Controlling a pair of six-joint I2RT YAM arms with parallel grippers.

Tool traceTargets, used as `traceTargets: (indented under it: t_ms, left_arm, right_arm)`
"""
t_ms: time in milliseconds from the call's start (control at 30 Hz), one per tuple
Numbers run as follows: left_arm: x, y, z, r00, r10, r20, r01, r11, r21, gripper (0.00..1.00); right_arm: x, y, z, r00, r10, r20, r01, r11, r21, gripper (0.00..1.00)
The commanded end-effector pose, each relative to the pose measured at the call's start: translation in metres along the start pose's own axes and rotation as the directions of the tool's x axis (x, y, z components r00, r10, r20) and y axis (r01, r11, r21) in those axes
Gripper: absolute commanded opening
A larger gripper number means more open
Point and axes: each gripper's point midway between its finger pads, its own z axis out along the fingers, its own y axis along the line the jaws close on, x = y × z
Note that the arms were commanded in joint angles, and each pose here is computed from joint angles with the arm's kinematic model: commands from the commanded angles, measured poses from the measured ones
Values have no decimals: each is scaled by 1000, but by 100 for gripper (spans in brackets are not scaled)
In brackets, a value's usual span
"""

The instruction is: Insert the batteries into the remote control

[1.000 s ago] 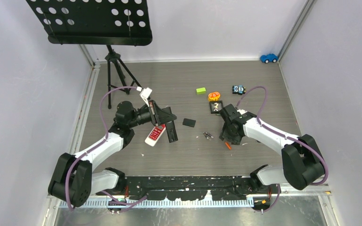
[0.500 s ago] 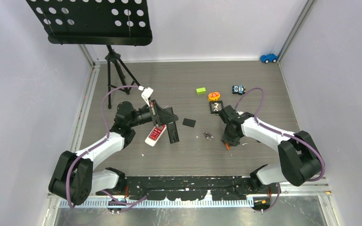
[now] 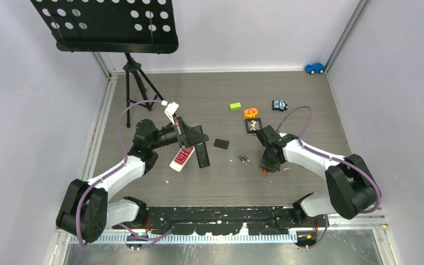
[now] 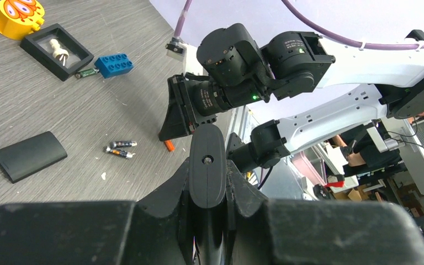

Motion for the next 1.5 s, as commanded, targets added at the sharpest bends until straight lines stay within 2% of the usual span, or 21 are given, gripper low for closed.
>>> traceTargets:
  t_ms: [0,100,233,367,467,600,667,733,833,933,1067,1167,1233,1300,1400,1467]
  left_arm:
    - [-9,-17,-1,997,69,30,-70,996,54,0]
    - [-9,-18,-1,997,70,34,-72,996,54,0]
    - [-9,-18,-2,997,68,33,-70,996,52,0]
    - [-8,-17,-2,997,67,35,-69,996,48,0]
    - [-10,-17,-2,997,65,40,-67,997,40,0]
    - [-11,-12,-2,997,65,47,-65,998,9,0]
    - [-12,-9,-2,996,71,53,-70,997,-9,0]
    - [-13,-7,-3,995,75,61,-74,997,-26,0]
    - [-15,-1,-3,995,75,69,-71,996,-58,0]
    - [-16,3,-2,995,69,76,-63,995,-79,0]
    - [-17,6,-1,996,57,75,-51,995,-87,0]
    - [-18,8,0,996,51,75,-44,995,-89,0]
    - [-19,8,1,996,46,75,-39,995,-90,0]
    - [-19,8,2,996,43,77,-36,995,-91,0]
    - [-20,9,2,996,38,82,-30,995,-95,0]
    - [-21,9,2,996,36,85,-28,995,-98,0]
  right_arm:
    - [-2,9,6,986,165,20,-164,986,-39,24]
    - [-5,10,6,975,222,31,-221,975,-34,25]
    - [-8,9,4,973,227,49,-226,974,-27,25]
    - [-9,11,4,978,203,49,-202,979,-33,14]
    - [-16,20,-4,980,190,67,-183,978,-100,7]
    - [-33,50,-35,981,136,135,-89,948,-307,4]
    - [-40,70,-61,975,99,197,0,894,-447,2]
    - [-47,87,-96,958,89,272,91,806,-585,1]
    - [-47,103,-140,939,74,335,199,678,-708,0]
    - [-47,110,-178,909,92,406,290,560,-776,1]
    - [-43,113,-218,844,126,521,426,432,-795,1]
    - [-41,109,-231,799,136,586,500,393,-772,0]
    - [-45,107,-232,774,143,616,519,413,-748,0]
    - [-54,102,-222,779,142,611,482,487,-728,0]
    - [-80,81,-189,801,190,567,286,711,-643,0]
    - [-94,56,-163,815,267,515,65,840,-538,0]
